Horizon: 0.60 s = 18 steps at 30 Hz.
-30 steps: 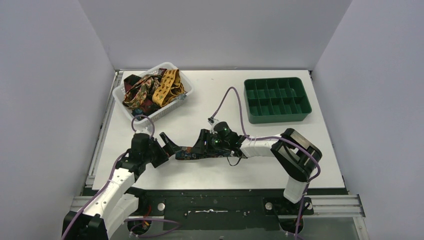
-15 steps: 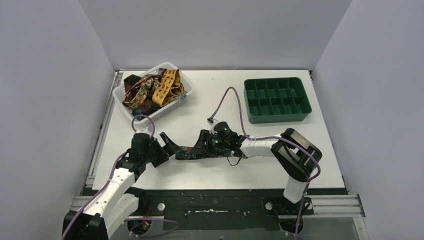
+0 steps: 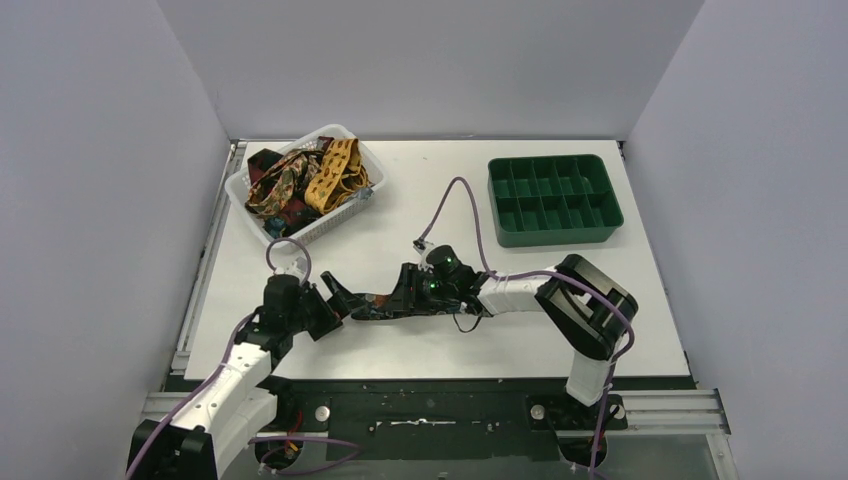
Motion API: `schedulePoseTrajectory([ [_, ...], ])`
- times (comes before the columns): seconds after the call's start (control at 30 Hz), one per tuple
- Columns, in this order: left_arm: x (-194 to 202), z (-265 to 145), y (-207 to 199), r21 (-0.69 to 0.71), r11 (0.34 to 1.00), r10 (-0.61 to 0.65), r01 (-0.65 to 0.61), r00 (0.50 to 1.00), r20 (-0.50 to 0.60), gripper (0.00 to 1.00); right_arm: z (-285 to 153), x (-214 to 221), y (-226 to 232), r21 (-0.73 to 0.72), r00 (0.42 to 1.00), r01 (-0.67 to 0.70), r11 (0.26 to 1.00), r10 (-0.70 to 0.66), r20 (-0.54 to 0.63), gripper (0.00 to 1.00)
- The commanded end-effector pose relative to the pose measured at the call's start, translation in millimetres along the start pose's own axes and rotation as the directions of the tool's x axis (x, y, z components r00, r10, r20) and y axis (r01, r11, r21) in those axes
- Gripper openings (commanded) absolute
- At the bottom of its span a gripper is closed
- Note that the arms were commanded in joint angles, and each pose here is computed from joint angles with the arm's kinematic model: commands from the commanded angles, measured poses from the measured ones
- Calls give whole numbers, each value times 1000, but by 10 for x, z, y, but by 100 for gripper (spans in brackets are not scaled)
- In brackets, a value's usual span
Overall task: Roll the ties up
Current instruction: Roll the tie at the center of the board.
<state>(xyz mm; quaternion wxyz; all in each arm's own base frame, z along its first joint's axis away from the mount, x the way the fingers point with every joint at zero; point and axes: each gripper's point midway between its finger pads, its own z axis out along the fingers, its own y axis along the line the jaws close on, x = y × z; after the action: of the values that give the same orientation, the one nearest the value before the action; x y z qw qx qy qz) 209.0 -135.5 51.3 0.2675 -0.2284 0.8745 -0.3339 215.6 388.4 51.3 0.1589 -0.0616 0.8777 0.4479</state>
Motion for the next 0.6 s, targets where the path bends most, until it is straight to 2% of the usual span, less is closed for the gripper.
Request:
schedulePoseTrajectory([
  [0.0, -93, 21, -248, 137, 990, 14, -19, 999, 37, 94, 52, -110, 38, -25, 1000, 0, 1000, 0, 14, 40],
  [0.33, -109, 133, -263, 164, 986, 33, -37, 999, 29, 94, 62, -115, -123, -3, 998, -65, 998, 65, -2, 31],
  [0.47, -142, 169, -286, 168, 984, 55, -60, 998, 30, 94, 38, -152, 6, -57, 999, -51, 997, 51, -7, 37],
  [0.57, -154, 188, -272, 155, 985, 65, -68, 998, 27, 94, -31, -254, 174, -94, 1000, -11, 996, 13, 19, 45],
])
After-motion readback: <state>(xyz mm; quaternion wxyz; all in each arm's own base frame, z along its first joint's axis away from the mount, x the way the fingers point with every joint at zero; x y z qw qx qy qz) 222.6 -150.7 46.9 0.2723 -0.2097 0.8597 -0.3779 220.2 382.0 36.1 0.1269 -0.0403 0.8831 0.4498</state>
